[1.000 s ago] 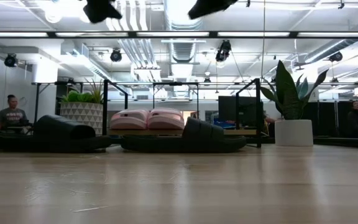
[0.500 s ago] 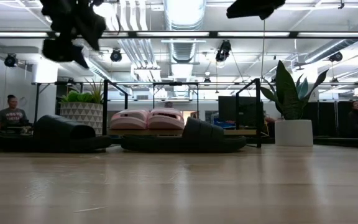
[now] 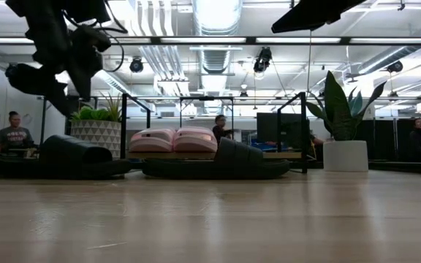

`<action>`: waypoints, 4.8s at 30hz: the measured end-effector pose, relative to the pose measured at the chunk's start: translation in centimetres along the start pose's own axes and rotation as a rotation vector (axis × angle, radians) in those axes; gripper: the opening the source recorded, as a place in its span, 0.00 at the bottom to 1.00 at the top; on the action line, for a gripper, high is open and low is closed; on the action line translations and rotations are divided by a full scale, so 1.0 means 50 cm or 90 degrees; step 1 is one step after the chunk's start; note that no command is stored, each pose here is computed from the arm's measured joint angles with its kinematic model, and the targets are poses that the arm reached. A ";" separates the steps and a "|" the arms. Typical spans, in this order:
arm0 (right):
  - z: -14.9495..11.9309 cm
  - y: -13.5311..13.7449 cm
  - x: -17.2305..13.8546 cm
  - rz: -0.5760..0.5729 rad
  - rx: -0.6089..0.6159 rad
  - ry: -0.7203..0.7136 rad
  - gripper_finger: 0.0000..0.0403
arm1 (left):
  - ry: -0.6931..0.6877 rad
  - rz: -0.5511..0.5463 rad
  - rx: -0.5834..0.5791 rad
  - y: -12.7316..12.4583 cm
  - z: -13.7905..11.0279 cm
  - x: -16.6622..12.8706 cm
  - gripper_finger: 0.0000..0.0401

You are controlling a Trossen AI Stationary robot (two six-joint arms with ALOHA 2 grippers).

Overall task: Pick and place slides into the shelf
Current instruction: Put the left black slides on the shelf

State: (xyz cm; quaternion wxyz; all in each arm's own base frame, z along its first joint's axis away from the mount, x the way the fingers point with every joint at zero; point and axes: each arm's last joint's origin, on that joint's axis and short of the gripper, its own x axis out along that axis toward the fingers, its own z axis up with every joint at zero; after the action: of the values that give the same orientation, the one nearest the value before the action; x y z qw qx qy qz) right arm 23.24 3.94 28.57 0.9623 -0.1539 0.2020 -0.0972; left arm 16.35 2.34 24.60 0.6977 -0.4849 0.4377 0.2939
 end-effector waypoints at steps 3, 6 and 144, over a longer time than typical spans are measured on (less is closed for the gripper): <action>0.000 0.000 0.000 0.000 -0.007 0.000 0.20 | -0.006 0.042 -0.004 0.010 -0.003 0.000 0.56; 0.000 0.000 0.000 0.000 -0.009 0.000 0.19 | -0.010 0.085 -0.006 0.020 -0.006 -0.001 0.56; 0.242 -0.138 0.038 -0.090 0.060 0.012 0.09 | -0.890 -0.302 0.938 -0.231 0.044 -0.022 0.43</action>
State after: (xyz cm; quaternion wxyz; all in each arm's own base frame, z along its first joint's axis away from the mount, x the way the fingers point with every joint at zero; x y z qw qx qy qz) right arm 29.15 0.15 40.73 0.9573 -0.1214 0.1949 -0.1754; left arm 26.21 0.27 30.74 0.9586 0.2655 -0.0996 0.0245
